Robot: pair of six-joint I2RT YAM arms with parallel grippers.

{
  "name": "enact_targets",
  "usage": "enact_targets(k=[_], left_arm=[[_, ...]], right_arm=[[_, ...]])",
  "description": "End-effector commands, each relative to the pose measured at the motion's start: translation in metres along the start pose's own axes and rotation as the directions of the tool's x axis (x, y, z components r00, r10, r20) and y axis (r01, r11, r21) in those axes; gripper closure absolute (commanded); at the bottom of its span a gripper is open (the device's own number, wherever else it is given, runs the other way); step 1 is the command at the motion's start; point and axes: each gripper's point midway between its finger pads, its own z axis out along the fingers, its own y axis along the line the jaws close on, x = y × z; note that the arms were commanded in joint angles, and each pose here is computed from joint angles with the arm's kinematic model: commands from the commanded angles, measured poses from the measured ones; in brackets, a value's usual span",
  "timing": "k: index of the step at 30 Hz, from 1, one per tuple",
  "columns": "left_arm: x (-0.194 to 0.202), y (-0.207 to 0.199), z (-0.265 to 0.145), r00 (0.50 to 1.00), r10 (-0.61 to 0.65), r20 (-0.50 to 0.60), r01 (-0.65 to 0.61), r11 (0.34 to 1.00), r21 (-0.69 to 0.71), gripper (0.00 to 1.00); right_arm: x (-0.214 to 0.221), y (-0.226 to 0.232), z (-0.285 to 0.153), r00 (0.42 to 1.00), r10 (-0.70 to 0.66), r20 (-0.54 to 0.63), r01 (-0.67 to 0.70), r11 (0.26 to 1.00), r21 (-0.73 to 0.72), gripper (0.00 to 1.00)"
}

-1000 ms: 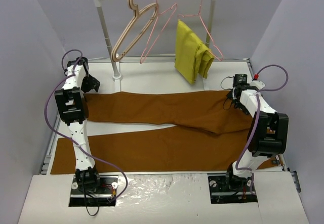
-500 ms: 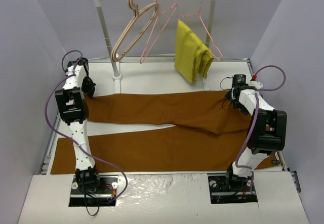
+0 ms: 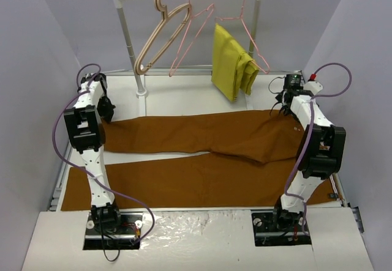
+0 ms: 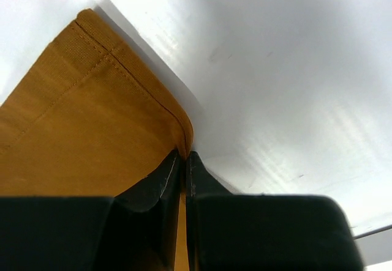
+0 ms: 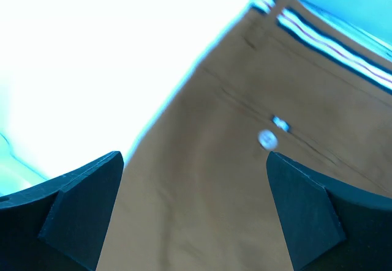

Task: Place the trousers on the hanger
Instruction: Fold the trousers at the center of the board.

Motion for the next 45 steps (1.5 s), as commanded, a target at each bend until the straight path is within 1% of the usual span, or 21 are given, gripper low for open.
enact_targets(k=[1, 3, 4, 5, 6, 8, 12, 15, 19, 24, 28, 29, 31, 32, 33, 34, 37, 38, 40, 41, 45], left_arm=[[-0.016, 0.018, -0.04, 0.996, 0.019, 0.086, -0.019, 1.0, 0.009, 0.98], [-0.018, 0.02, -0.049, 0.994, 0.019, 0.111, -0.023, 0.999, 0.027, 0.98], [-0.019, 0.02, -0.052, 0.993, 0.018, 0.12, -0.022, 0.999, 0.033, 0.98], [-0.02, 0.02, -0.056, 0.992, 0.017, 0.125, -0.022, 0.999, 0.043, 0.98], [-0.021, 0.02, -0.063, 0.99, 0.016, 0.137, -0.023, 0.998, 0.052, 0.98], [-0.019, 0.019, -0.069, 0.99, 0.013, 0.138, -0.023, 0.997, 0.072, 0.98], [-0.024, 0.018, -0.097, 0.983, -0.001, 0.185, -0.024, 0.991, 0.135, 0.98], [-0.023, 0.016, -0.114, 0.979, -0.007, 0.204, -0.032, 0.981, 0.189, 0.98], [-0.02, 0.02, -0.132, 0.973, -0.013, 0.228, -0.039, 0.974, 0.223, 0.98], [-0.022, 0.032, -0.153, 0.962, -0.047, 0.268, -0.024, 0.966, 0.257, 0.98], [-0.025, 0.04, -0.171, 0.953, -0.086, 0.29, -0.007, 0.953, 0.304, 0.98], [-0.03, 0.041, -0.185, 0.94, -0.109, 0.324, -0.008, 0.94, 0.341, 0.98], [-0.032, 0.048, -0.19, 0.932, -0.142, 0.333, 0.009, 0.929, 0.37, 0.98], [-0.034, 0.048, -0.206, 0.921, -0.162, 0.355, 0.0, 0.91, 0.415, 0.98], [-0.036, 0.053, -0.21, 0.915, -0.177, 0.362, 0.008, 0.906, 0.422, 0.98], [-0.037, 0.057, -0.22, 0.906, -0.186, 0.381, 0.0, 0.899, 0.438, 0.98], [-0.036, 0.066, -0.229, 0.894, -0.205, 0.398, 0.001, 0.89, 0.455, 0.98], [-0.036, 0.067, -0.241, 0.883, -0.22, 0.416, -0.009, 0.876, 0.483, 0.98], [-0.033, 0.069, -0.243, 0.878, -0.232, 0.419, -0.01, 0.865, 0.501, 0.98], [-0.033, 0.071, -0.254, 0.865, -0.247, 0.437, -0.021, 0.852, 0.523, 0.98], [-0.027, 0.076, -0.262, 0.855, -0.254, 0.452, -0.031, 0.845, 0.534, 0.98]], right_arm=[[-0.014, -0.001, 0.019, 0.999, 0.047, 0.026, -0.049, 0.996, 0.074, 0.0], [-0.014, 0.005, 0.034, 0.997, 0.078, -0.002, -0.078, 0.994, 0.082, 0.0], [-0.021, 0.007, 0.033, 0.995, 0.099, 0.003, -0.099, 0.992, 0.073, 0.0], [-0.012, 0.007, 0.046, 0.994, 0.103, -0.017, -0.101, 0.991, 0.09, 0.0], [-0.017, 0.011, 0.051, 0.993, 0.117, -0.014, -0.115, 0.99, 0.086, 0.01], [-0.005, 0.015, 0.066, 0.994, 0.103, -0.038, -0.099, 0.99, 0.101, 0.02], [0.008, 0.014, 0.09, 0.992, 0.11, -0.057, -0.101, 0.985, 0.139, 0.05], [0.008, 0.02, 0.1, 0.993, 0.109, -0.054, -0.1, 0.985, 0.14, 0.06], [0.007, 0.021, 0.11, 0.989, 0.129, -0.066, -0.119, 0.983, 0.136, 0.07], [0.029, 0.013, 0.119, 0.983, 0.13, -0.128, -0.11, 0.983, 0.149, 0.09], [0.043, 0.006, 0.123, 0.979, 0.119, -0.166, -0.092, 0.983, 0.16, 0.17], [0.044, 0.004, 0.124, 0.979, 0.108, -0.174, -0.081, 0.984, 0.159, 0.18], [0.047, 0.004, 0.125, 0.977, 0.093, -0.19, -0.065, 0.987, 0.149, 0.23], [0.049, 0.005, 0.126, 0.976, 0.084, -0.2, -0.056, 0.988, 0.143, 0.24], [0.048, 0.003, 0.126, 0.975, 0.076, -0.206, -0.048, 0.989, 0.14, 0.26], [0.05, 0.002, 0.126, 0.974, 0.076, -0.215, -0.047, 0.989, 0.137, 0.3], [0.048, -0.007, 0.127, 0.972, 0.079, -0.222, -0.047, 0.988, 0.146, 0.39], [0.046, -0.009, 0.127, 0.972, 0.08, -0.22, -0.048, 0.988, 0.147, 0.41], [0.044, -0.012, 0.127, 0.972, 0.068, -0.224, -0.036, 0.989, 0.142, 0.47], [0.041, -0.013, 0.126, 0.973, 0.067, -0.223, -0.035, 0.989, 0.141, 0.5], [0.025, -0.018, 0.119, 0.978, 0.062, -0.201, -0.036, 0.991, 0.131, 0.63]])
